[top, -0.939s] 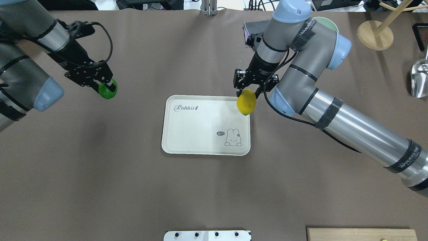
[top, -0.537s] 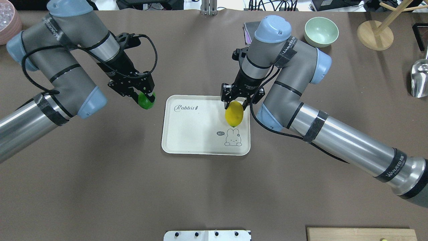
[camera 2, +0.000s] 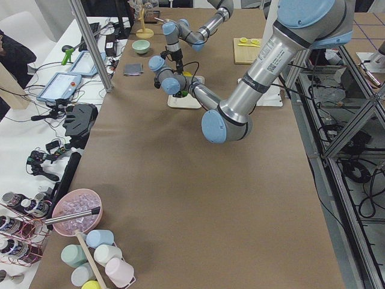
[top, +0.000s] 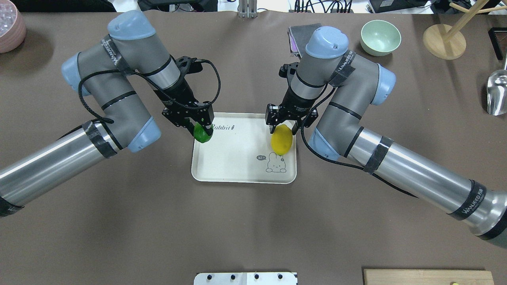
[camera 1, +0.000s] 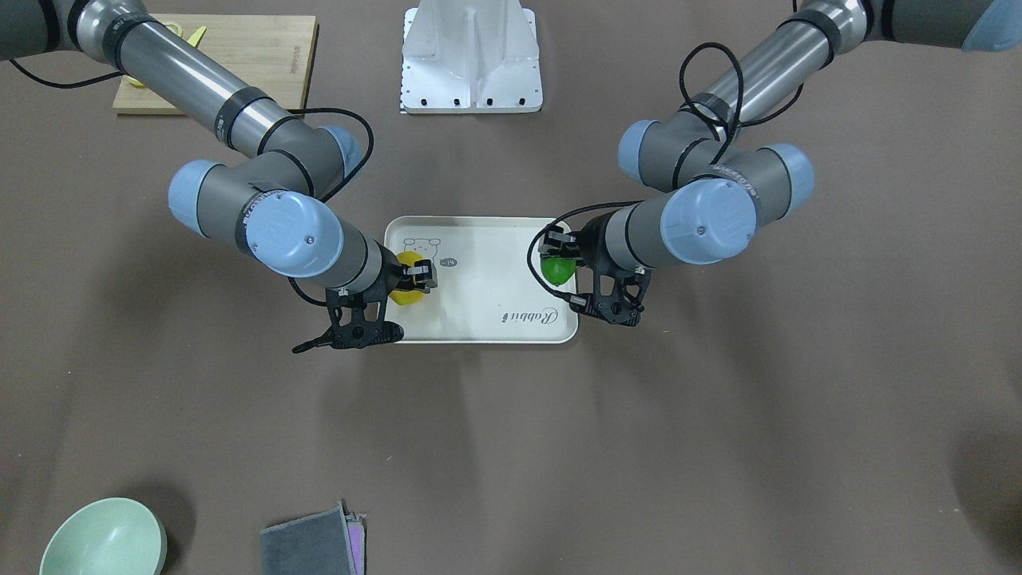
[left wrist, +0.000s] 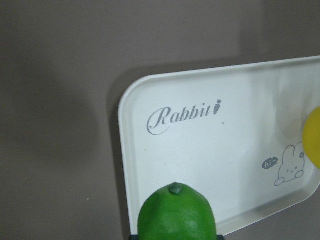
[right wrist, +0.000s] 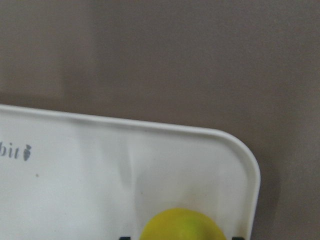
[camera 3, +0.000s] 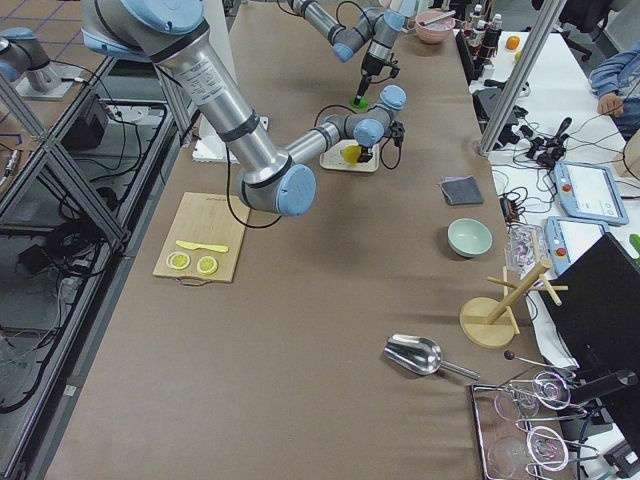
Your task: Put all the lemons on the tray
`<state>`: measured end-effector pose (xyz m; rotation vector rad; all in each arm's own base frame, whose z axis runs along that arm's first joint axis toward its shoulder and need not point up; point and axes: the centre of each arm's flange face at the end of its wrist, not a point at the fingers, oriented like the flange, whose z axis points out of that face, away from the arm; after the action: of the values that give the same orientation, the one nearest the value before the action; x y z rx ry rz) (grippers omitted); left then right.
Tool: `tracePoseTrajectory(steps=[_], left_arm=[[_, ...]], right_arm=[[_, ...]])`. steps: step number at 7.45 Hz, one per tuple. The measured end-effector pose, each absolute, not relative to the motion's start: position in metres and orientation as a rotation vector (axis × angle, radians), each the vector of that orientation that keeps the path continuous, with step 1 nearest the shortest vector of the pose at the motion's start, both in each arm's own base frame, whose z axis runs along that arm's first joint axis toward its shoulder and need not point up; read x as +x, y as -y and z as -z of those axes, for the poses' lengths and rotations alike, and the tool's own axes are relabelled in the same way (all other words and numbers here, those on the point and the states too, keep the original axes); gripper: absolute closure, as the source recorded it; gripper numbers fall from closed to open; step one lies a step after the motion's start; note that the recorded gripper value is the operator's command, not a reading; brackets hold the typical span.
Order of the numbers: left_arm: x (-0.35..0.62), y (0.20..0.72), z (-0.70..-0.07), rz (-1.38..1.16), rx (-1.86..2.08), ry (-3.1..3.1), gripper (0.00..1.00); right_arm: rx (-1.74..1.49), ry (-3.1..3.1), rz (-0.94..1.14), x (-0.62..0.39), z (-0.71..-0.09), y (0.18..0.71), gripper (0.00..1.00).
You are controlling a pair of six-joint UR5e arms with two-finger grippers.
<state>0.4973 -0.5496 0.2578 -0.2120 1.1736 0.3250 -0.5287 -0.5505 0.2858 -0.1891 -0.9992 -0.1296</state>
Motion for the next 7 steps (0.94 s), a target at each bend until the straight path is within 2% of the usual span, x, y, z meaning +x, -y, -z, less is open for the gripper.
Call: tracePoseTrajectory(steps=[2, 3, 4, 7], left_arm=[[0.522, 0.542, -0.259, -0.352, -0.185, -1.171, 1.00], [0.527, 0.541, -0.262, -0.354, -0.172, -1.166, 0.70], [0.530, 0.541, -0.263, -0.355, -0.167, -1.164, 0.02], [0.533, 0.540, -0.267, -0.346, -0.150, -1.153, 0.02]], right_arm=[[-0.179, 1.004, 0.123, -0.523, -0.282, 0.556, 0.01], [-0.169, 1.006, 0.107, -0.511, -0.283, 0.567, 0.01], [-0.155, 1.009, 0.082, -0.492, -0.285, 0.583, 0.01], [-0.110, 1.033, 0.053, -0.420, -0.303, 0.620, 0.01]])
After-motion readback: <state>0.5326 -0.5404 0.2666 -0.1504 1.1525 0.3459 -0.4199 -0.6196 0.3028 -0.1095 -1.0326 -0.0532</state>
